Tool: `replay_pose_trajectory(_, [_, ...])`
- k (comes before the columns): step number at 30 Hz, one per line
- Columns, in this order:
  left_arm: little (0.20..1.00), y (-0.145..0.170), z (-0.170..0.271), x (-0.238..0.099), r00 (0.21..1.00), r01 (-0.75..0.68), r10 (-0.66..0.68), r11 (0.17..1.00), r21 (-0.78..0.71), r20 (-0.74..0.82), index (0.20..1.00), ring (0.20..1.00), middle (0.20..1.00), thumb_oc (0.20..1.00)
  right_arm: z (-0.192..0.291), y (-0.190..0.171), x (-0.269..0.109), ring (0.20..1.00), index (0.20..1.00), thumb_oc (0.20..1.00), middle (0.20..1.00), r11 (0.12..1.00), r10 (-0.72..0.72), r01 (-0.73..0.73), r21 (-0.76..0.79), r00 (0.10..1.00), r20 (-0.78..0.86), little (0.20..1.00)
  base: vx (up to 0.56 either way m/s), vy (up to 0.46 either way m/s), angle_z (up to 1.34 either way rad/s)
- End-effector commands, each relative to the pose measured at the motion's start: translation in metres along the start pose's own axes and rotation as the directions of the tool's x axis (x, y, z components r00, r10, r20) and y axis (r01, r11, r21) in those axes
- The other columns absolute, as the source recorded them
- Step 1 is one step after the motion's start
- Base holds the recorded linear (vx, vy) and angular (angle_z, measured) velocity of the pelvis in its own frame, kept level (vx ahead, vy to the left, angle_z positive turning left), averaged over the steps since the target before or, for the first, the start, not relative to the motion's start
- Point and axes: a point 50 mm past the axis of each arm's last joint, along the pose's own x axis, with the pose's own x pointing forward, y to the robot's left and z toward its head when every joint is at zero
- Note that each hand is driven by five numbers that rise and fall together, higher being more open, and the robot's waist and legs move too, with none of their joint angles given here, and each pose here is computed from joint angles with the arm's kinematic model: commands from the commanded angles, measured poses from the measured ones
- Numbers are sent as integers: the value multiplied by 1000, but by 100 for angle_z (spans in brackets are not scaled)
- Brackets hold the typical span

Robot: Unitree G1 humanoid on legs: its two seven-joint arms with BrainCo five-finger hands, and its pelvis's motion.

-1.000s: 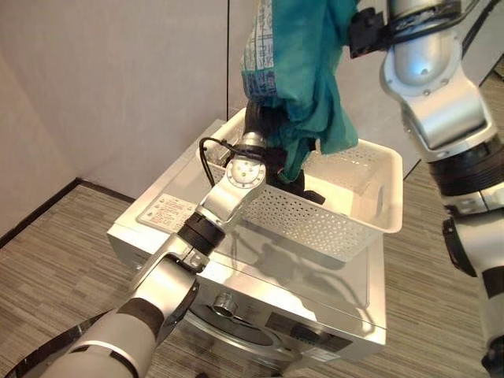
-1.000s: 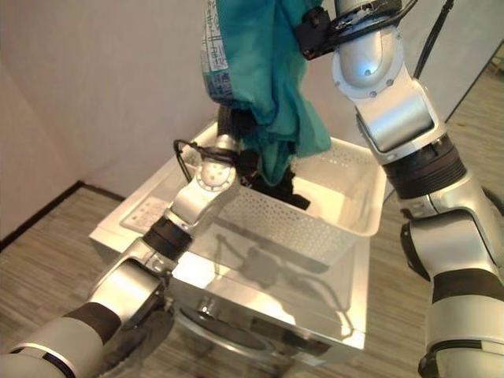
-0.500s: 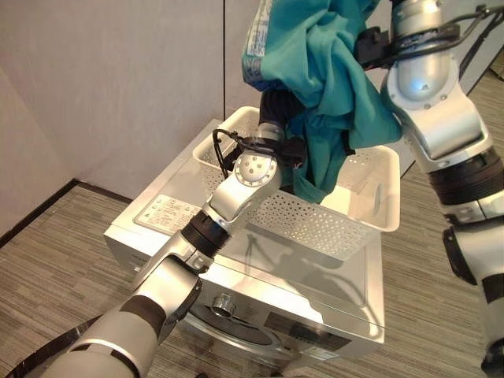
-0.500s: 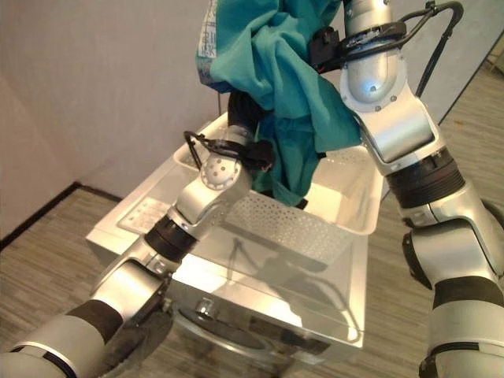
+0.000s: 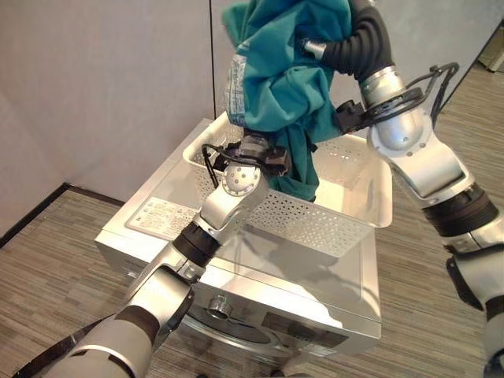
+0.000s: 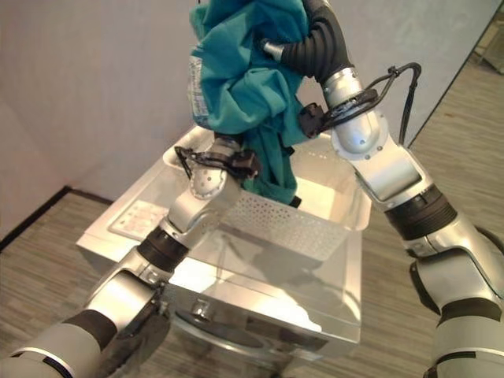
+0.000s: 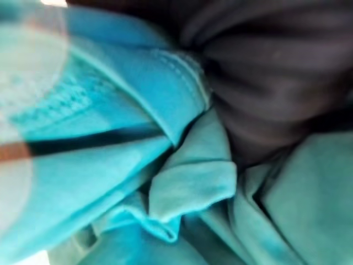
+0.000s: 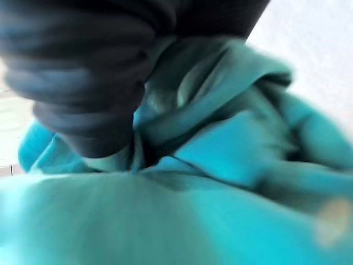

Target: Grab the laundry basket,head to the washer,open it,put in the laundry and shut it.

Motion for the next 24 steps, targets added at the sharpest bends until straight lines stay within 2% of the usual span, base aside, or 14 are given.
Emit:
replay_pose_trajectory(1, [200,-13,39,14,977,39,-35,999,-14,212,200,200,200,200,13,-31,0,1000,1000,1000,1000,998,11,-15,62,998,57,1000,0,0,0])
replay_pose_trajectory(4, [200,-7,45,16,970,18,-20,1000,11,243,200,200,200,200,3,-46,-12,1000,1000,1000,1000,987,-47,43,156,999,22,1000,0,0,0])
replay_pose_trajectory(6, [200,10,59,17,952,-36,20,998,49,306,200,200,200,200,-10,-82,-34,1000,1000,1000,1000,932,-288,281,229,958,-4,1000,0,0,0])
replay_pose_trajectory(7, [200,10,59,16,952,-36,19,998,49,305,200,200,200,200,-10,-82,-34,1000,1000,1000,1000,932,-288,282,229,957,-5,1000,35,6,-5])
replay_pose_trajectory(8, [200,38,86,8,903,-119,73,989,82,423,200,200,200,200,-5,-115,-59,1000,1000,1000,1000,848,-517,503,169,854,52,1000,37,7,-13])
replay_pose_trajectory(11, [200,61,102,-2,860,-196,102,970,140,500,200,200,200,200,-3,-134,-84,1000,1000,1000,1000,781,-624,624,26,777,89,1000,42,8,-17])
replay_pose_trajectory(12, [200,82,117,-14,816,-276,126,942,190,564,200,200,200,200,-2,-145,-105,1000,1000,1000,1000,710,-682,694,-118,720,125,1000,48,16,-9])
replay_pose_trajectory(14, [200,105,128,-30,770,-376,164,898,231,616,200,200,200,200,-2,-152,-132,1000,1000,1000,1000,612,-739,749,-256,656,153,1000,31,12,-10])
replay_pose_trajectory(16, [200,105,126,-31,774,-374,163,898,234,611,200,200,200,200,-2,-151,-135,1000,1000,1000,1000,610,-741,749,-261,655,149,1000,33,20,-20])
replay_pose_trajectory(17, [200,146,145,-68,674,-560,239,782,273,699,200,200,200,200,1,-168,-184,1000,1000,1000,1000,393,-790,725,-566,581,195,1000,50,48,-8])
replay_pose_trajectory(19, [200,163,152,-88,633,-640,259,705,305,729,200,200,200,200,-6,-170,-211,1000,1000,1000,1000,325,-810,645,-692,567,148,1000,34,48,-1])
replay_pose_trajectory(21, [200,163,151,-90,637,-640,262,704,308,725,200,200,200,200,-6,-169,-213,1000,1000,1000,1000,326,-810,640,-696,569,144,1000,11,34,-5])
replay_pose_trajectory(22, [200,176,155,-109,604,-699,282,637,325,746,200,200,200,200,-25,-166,-245,1000,1000,1000,1000,305,-849,537,-786,527,31,1000,9,63,-6])
replay_pose_trajectory(24, [200,183,159,-121,591,-733,276,575,362,758,200,200,200,200,-46,-156,-274,1000,1000,1000,1000,341,-874,439,-831,473,-109,1000,-25,61,-12])
